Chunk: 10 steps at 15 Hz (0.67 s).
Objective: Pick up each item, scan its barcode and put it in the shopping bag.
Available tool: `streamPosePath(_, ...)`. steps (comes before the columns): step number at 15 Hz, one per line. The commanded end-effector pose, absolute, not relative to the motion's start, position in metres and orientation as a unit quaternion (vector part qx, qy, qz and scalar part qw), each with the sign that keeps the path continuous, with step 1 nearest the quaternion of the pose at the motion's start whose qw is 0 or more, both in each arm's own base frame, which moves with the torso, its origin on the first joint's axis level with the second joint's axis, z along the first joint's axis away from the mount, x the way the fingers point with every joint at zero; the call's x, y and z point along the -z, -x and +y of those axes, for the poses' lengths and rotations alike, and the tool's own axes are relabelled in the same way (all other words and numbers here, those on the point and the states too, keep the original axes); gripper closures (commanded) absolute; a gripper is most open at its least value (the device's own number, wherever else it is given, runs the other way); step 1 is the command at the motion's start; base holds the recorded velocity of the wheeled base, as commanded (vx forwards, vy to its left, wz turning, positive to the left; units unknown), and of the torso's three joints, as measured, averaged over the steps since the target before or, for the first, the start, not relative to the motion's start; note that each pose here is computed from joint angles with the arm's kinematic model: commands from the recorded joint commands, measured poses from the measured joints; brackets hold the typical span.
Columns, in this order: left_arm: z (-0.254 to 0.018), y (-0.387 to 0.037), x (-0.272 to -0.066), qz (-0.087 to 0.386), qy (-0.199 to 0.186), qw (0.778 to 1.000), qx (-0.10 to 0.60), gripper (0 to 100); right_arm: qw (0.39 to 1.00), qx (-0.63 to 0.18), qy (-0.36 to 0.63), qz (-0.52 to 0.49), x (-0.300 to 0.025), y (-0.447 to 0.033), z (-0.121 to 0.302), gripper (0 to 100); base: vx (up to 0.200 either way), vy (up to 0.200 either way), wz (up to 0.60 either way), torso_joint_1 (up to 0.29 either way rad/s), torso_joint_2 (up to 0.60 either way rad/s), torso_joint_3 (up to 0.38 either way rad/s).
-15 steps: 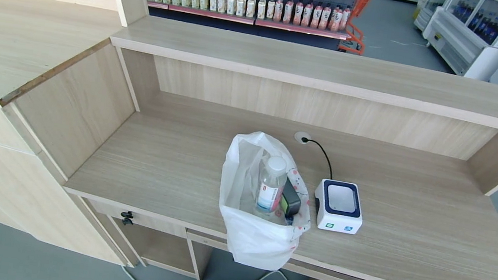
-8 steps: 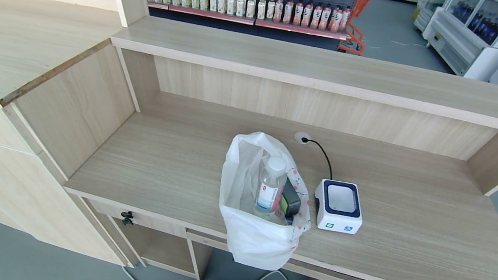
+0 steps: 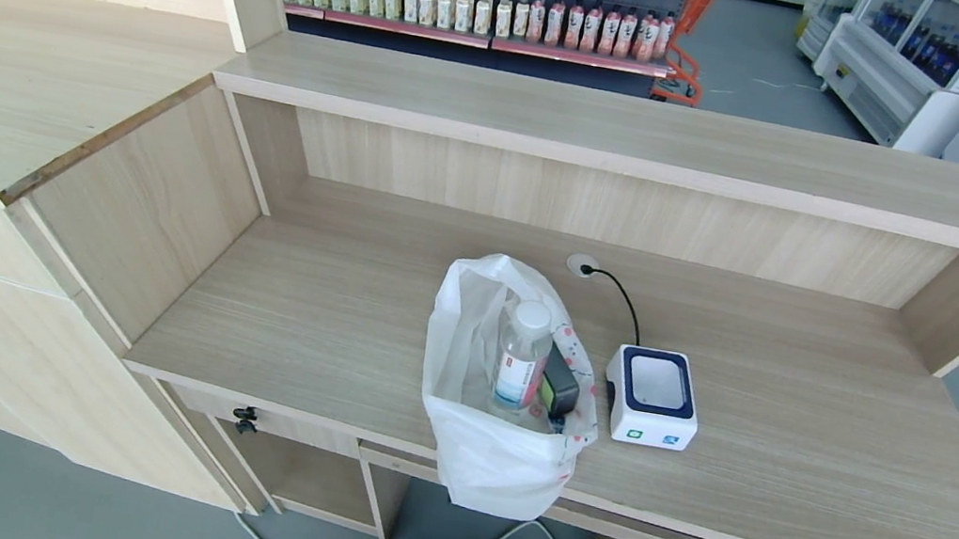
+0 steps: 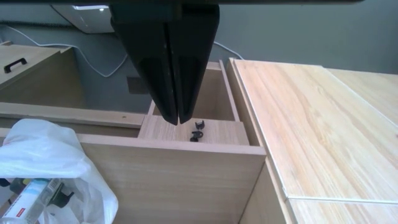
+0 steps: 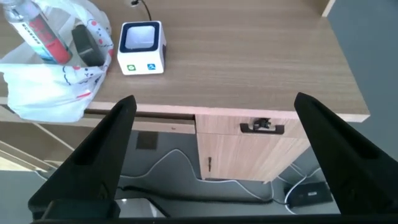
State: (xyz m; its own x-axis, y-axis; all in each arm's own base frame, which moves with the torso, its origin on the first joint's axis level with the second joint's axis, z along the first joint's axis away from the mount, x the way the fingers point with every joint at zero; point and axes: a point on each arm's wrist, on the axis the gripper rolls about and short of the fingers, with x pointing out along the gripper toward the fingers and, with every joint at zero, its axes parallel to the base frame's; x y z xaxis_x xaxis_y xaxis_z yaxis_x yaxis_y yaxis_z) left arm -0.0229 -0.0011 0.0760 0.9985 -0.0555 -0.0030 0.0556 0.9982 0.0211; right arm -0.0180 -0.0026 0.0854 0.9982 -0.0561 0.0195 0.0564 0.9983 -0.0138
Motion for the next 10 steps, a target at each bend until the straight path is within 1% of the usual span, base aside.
streamPosePath(1,-0.0011,0.023,-0.0759,0.001,-0.011,1.0,0.028,100,1.0,0.028,0.006,-0.008,-0.0849,0.0178,-0.0026,0,0.0,0.0,0.0,0.0,0.0,0.0)
streamPosePath(10,-0.0011,0.023,-0.0759,0.001,-0.011,1.0,0.028,100,1.0,0.028,0.003,-0.008,-0.0846,0.018,-0.0026,0,0.0,0.0,0.0,0.0,0.0,0.0)
